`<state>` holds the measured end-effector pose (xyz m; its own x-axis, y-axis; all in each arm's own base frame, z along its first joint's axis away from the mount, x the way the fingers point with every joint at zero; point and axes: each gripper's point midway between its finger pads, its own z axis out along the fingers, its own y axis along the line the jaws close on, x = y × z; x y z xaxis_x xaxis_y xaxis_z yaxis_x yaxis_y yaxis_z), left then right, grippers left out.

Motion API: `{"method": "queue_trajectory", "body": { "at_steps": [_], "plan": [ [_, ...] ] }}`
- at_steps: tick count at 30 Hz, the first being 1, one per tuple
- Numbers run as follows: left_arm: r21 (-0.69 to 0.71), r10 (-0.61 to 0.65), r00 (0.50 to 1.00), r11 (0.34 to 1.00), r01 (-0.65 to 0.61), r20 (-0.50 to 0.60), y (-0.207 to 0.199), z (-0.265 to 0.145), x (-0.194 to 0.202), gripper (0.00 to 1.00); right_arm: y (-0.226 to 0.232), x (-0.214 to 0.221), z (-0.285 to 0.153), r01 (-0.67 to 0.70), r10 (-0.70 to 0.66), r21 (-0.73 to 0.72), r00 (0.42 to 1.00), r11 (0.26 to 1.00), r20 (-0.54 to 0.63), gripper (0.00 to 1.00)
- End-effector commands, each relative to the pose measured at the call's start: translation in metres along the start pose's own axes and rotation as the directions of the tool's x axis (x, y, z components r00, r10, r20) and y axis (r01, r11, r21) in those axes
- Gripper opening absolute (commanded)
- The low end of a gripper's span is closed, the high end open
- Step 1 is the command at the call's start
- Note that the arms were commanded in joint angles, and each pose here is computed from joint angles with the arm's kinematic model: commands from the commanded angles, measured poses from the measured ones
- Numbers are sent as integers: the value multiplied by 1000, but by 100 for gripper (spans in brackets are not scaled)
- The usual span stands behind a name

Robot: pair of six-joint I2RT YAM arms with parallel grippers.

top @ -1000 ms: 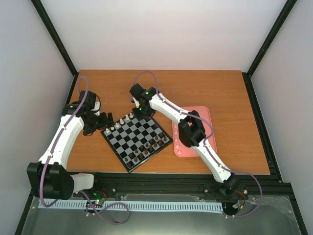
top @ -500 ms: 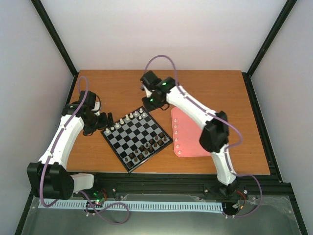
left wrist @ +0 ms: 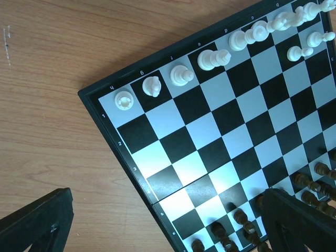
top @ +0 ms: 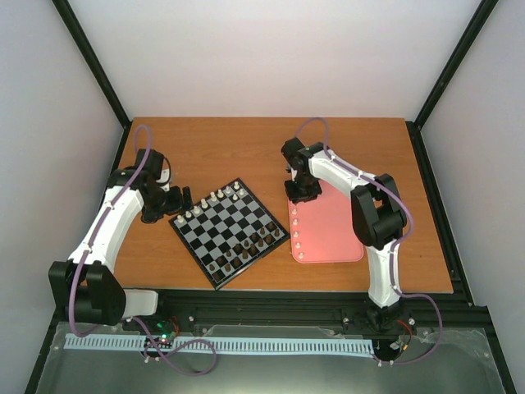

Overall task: Set up the chess pieces on the board
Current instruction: Pick up the chess piece from the storage box.

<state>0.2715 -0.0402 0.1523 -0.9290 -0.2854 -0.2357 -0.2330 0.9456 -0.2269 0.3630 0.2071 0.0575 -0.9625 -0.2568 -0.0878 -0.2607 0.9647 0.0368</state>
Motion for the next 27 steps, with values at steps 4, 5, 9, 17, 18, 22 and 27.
{"method": "queue_trajectory", "body": {
  "at_steps": [4, 5, 9, 17, 18, 22, 27],
  "plan": [
    [22, -1, 1000, 1000, 0, 31, -5, -6, -14, 100, 10, -17, 10, 24, -22, -46, 999, 999, 43, 32],
    [22, -1, 1000, 1000, 0, 29, -6, -6, -14, 100, 10, -18, 12, 27, -25, -49, 999, 998, 40, 32],
    [21, -2, 1000, 1000, 1, 26, -5, -4, -13, 100, 9, -22, 21, 29, -28, -40, 999, 999, 26, 32],
    [21, 0, 1000, 1000, -1, 18, -6, -2, -14, 100, 6, -35, 33, 26, -26, -15, 999, 1000, 23, 26],
    [20, 2, 1000, 1000, -2, 17, -5, -1, -14, 100, 5, -36, 33, 23, -23, -11, 999, 1000, 23, 26],
    [17, 2, 1000, 1000, -2, 14, -5, 0, -14, 100, 2, -40, 32, 21, -20, -2, 999, 1000, 29, 23],
    [16, 3, 1000, 1000, -3, 8, -5, 3, -14, 100, 1, -39, 35, 21, -21, -6, 1000, 1000, 12, 15]
  ]
}}
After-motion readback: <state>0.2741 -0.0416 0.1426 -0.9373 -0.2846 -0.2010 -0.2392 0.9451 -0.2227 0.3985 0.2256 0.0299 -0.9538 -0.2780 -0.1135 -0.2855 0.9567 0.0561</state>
